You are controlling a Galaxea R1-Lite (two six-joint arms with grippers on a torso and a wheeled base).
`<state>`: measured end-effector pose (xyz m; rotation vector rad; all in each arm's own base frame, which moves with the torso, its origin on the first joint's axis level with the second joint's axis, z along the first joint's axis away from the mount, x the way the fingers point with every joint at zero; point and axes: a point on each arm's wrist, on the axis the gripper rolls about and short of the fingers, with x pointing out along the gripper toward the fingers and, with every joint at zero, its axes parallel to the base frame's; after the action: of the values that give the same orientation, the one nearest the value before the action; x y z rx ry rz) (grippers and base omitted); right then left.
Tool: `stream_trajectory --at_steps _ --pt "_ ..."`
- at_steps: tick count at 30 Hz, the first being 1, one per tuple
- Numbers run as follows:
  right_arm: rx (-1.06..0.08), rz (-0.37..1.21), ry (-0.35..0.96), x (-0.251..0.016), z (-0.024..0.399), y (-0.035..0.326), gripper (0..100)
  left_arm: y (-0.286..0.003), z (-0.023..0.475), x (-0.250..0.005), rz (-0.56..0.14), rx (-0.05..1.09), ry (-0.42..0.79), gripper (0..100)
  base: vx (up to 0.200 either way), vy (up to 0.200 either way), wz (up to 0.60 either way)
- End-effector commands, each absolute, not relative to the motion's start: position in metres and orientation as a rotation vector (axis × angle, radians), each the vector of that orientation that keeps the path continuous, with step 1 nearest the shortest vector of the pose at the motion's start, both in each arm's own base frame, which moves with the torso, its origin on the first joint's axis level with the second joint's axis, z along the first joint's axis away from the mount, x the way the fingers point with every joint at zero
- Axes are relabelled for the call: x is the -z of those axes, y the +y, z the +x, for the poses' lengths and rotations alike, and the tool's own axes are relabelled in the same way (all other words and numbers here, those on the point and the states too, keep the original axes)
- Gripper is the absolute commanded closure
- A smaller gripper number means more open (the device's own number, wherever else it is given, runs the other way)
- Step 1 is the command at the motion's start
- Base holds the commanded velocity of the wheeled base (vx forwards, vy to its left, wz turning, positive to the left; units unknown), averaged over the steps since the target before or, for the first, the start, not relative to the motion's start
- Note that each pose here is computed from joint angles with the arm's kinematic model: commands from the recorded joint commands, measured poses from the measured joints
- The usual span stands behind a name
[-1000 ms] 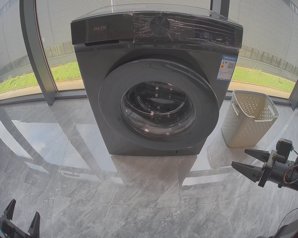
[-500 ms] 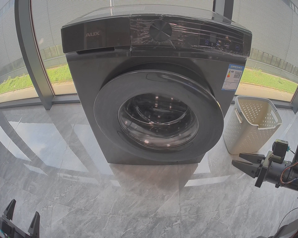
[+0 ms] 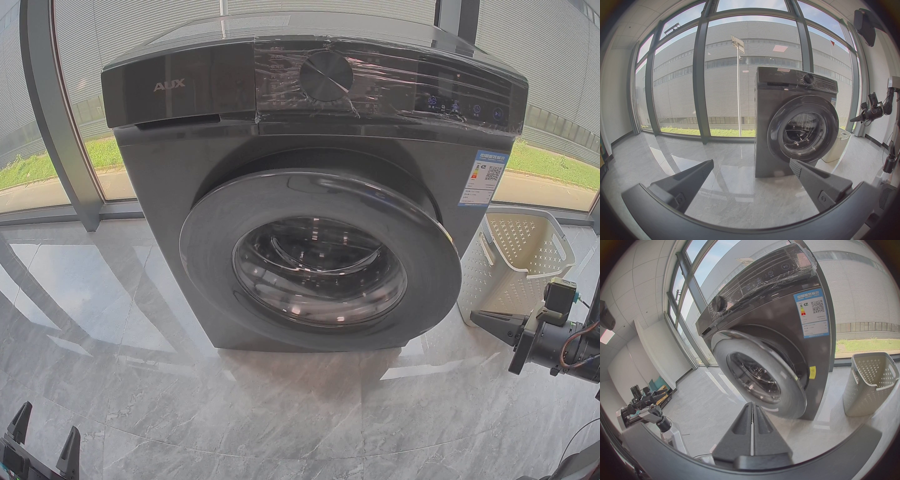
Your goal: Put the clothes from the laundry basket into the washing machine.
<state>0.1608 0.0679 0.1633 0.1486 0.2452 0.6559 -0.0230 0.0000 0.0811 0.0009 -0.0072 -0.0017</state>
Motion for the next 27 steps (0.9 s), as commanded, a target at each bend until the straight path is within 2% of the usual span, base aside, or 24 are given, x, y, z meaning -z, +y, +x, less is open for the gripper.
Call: stream_trajectory --at_steps 1,6,9,27 --pt "-0.656 0.149 0.246 -0.160 0.166 0.070 100 0.000 -0.023 -0.076 0.002 0.002 -0.006 0 0.000 0.000 0.00" --pt "-0.656 0.149 0.231 -0.160 0.169 0.071 100 0.000 -0.023 -0.076 0.003 0.002 -0.006 0 0.000 0.000 0.00" --pt "-0.656 0.152 0.229 -0.160 0.168 0.071 100 0.000 -0.023 -0.076 0.008 0.002 -0.006 0 0.200 0.000 0.00" --pt "-0.636 0.153 0.229 -0.153 0.183 0.074 100 0.000 -0.023 -0.076 0.002 0.002 -0.006 0 0.000 0.000 0.00"
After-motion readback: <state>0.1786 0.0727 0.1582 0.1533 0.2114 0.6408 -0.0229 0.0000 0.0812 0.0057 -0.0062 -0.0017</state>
